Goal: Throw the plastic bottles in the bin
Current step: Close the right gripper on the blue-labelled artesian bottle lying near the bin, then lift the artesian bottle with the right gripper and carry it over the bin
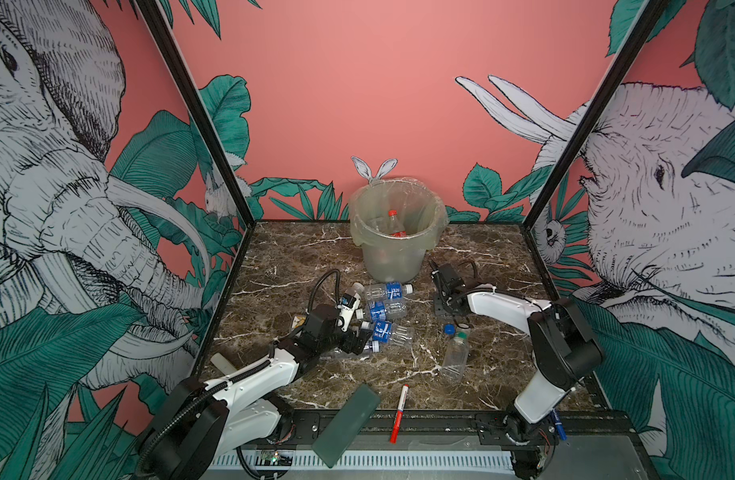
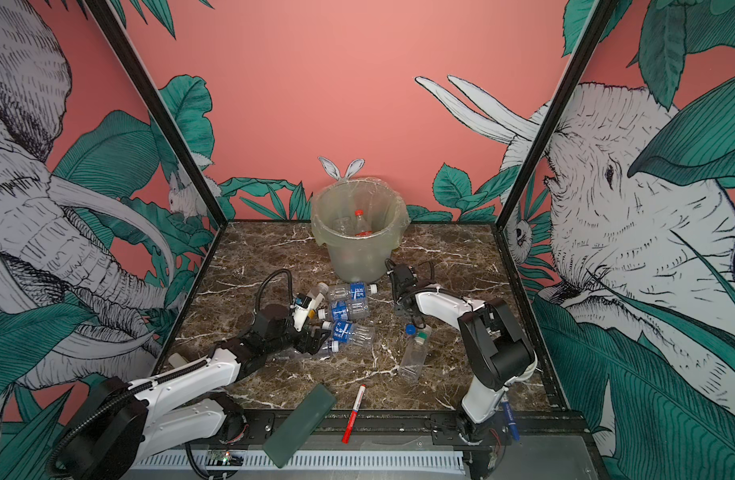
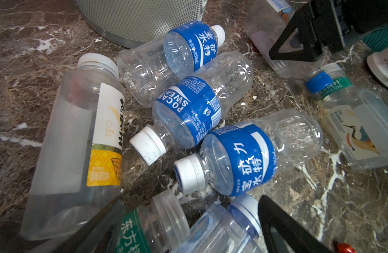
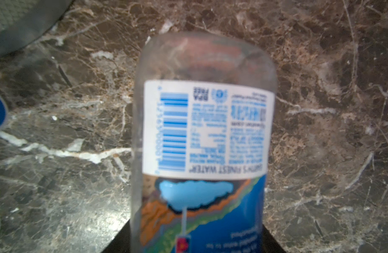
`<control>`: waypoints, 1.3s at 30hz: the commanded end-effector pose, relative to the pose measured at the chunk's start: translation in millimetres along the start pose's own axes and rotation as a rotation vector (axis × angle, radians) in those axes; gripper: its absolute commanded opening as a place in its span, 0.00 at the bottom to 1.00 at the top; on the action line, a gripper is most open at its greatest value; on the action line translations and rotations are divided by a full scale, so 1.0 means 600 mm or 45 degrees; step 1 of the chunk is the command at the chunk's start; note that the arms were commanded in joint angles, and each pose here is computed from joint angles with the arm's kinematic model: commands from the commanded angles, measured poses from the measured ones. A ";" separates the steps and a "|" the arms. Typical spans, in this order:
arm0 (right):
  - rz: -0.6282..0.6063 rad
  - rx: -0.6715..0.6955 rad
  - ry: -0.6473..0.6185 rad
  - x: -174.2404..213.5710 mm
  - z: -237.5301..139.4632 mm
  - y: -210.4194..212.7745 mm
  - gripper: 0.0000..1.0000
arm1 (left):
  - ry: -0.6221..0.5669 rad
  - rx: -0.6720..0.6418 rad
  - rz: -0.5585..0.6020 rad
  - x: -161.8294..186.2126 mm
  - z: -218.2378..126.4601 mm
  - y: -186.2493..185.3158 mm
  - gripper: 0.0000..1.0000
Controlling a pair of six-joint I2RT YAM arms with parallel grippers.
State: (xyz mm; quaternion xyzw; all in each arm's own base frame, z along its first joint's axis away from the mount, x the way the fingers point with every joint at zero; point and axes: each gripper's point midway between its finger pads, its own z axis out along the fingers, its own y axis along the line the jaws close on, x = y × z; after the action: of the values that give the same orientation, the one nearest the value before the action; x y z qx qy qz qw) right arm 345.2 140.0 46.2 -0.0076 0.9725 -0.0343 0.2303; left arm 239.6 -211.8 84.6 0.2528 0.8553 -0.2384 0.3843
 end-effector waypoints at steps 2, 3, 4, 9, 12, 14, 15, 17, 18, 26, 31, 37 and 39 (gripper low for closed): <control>0.024 -0.058 -0.086 -0.021 -0.024 0.010 0.50 | -0.050 0.007 0.016 -0.026 -0.002 -0.006 0.96; 0.026 -0.066 -0.098 -0.024 -0.028 0.012 0.50 | -0.049 0.005 0.016 -0.025 -0.002 -0.005 0.96; 0.030 -0.074 -0.107 -0.027 -0.031 0.013 0.50 | -0.047 0.005 0.015 -0.025 -0.002 -0.005 0.96; 0.044 -0.109 -0.169 -0.044 -0.061 0.015 0.49 | -0.046 0.004 0.016 -0.024 -0.001 -0.005 0.96; 0.035 -0.136 -0.210 -0.045 -0.082 0.020 0.48 | -0.046 0.001 0.016 -0.024 -0.001 -0.004 0.96; -0.002 -0.142 -0.253 -0.044 -0.099 0.025 0.48 | -0.043 0.002 0.018 -0.023 -0.001 -0.004 0.96; -0.022 -0.133 -0.284 -0.045 -0.110 0.027 0.48 | -0.041 0.001 0.017 -0.023 0.000 -0.004 0.96; -0.056 -0.113 -0.344 -0.045 -0.128 0.031 0.48 | -0.044 0.004 0.018 -0.024 0.000 -0.005 0.96; -0.067 -0.116 -0.364 -0.044 -0.136 0.032 0.48 | -0.039 0.003 0.017 -0.023 0.001 -0.004 0.96; -0.095 -0.203 -0.526 -0.031 -0.187 0.045 0.48 | -0.038 0.004 0.013 -0.022 0.002 -0.004 0.96; -0.138 -0.292 -0.649 -0.015 -0.219 0.062 0.48 | -0.034 0.008 0.012 -0.021 0.003 -0.004 0.96; -0.174 -0.326 -0.768 0.005 -0.260 0.058 0.49 | -0.037 0.007 0.007 -0.021 0.001 -0.005 0.96; -0.174 -0.348 -0.807 0.011 -0.273 0.055 0.49 | -0.036 0.006 0.006 -0.020 0.001 -0.004 0.96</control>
State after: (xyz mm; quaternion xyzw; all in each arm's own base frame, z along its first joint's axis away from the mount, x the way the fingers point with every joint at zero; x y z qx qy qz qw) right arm 265.2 185.0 167.2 -0.1226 0.8682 0.0806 0.4740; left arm 240.8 -212.1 81.7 0.2522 0.8579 -0.2357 0.3807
